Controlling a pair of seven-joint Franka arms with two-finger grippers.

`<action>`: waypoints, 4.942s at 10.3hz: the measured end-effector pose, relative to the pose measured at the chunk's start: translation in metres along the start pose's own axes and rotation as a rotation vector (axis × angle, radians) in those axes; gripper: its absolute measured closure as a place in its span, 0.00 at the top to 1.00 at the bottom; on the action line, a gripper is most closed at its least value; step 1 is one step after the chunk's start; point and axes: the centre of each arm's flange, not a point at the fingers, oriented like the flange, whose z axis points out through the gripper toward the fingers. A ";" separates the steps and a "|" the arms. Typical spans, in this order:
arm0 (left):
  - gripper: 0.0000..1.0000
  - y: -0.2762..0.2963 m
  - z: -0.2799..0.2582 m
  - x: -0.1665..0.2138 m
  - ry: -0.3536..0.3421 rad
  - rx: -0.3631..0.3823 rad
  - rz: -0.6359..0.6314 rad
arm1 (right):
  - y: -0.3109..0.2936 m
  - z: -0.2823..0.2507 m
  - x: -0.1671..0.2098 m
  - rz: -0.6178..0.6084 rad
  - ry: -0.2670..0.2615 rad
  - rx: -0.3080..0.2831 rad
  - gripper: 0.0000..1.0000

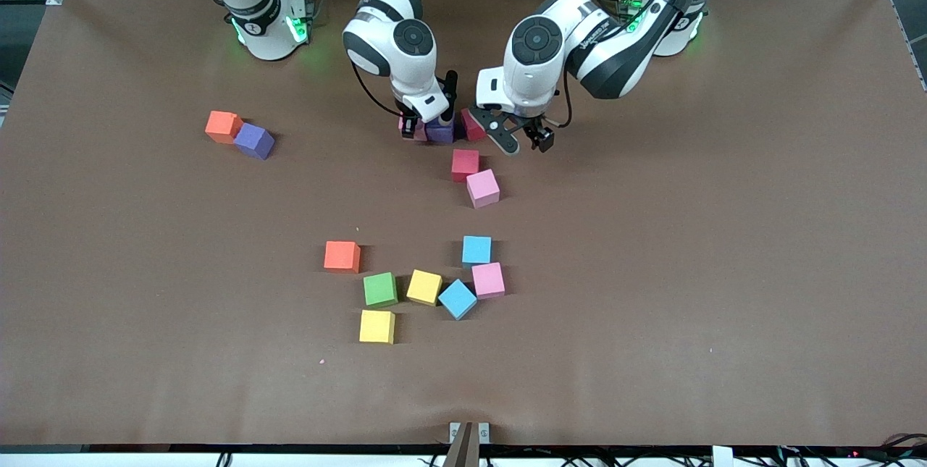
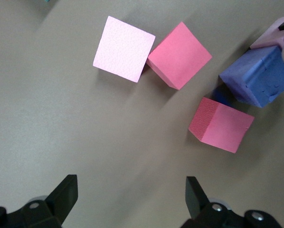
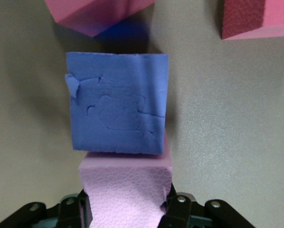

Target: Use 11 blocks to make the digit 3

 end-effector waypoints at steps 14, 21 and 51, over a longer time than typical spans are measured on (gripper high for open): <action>1.00 0.018 0.007 0.010 0.044 -0.008 -0.033 | 0.074 -0.064 -0.063 0.197 -0.062 -0.020 1.00; 1.00 0.095 0.075 0.008 0.033 -0.060 0.066 | 0.314 -0.084 -0.235 0.757 0.049 0.066 1.00; 1.00 0.134 0.119 -0.001 0.051 0.049 0.345 | 0.362 0.006 -0.143 1.520 0.093 0.143 0.60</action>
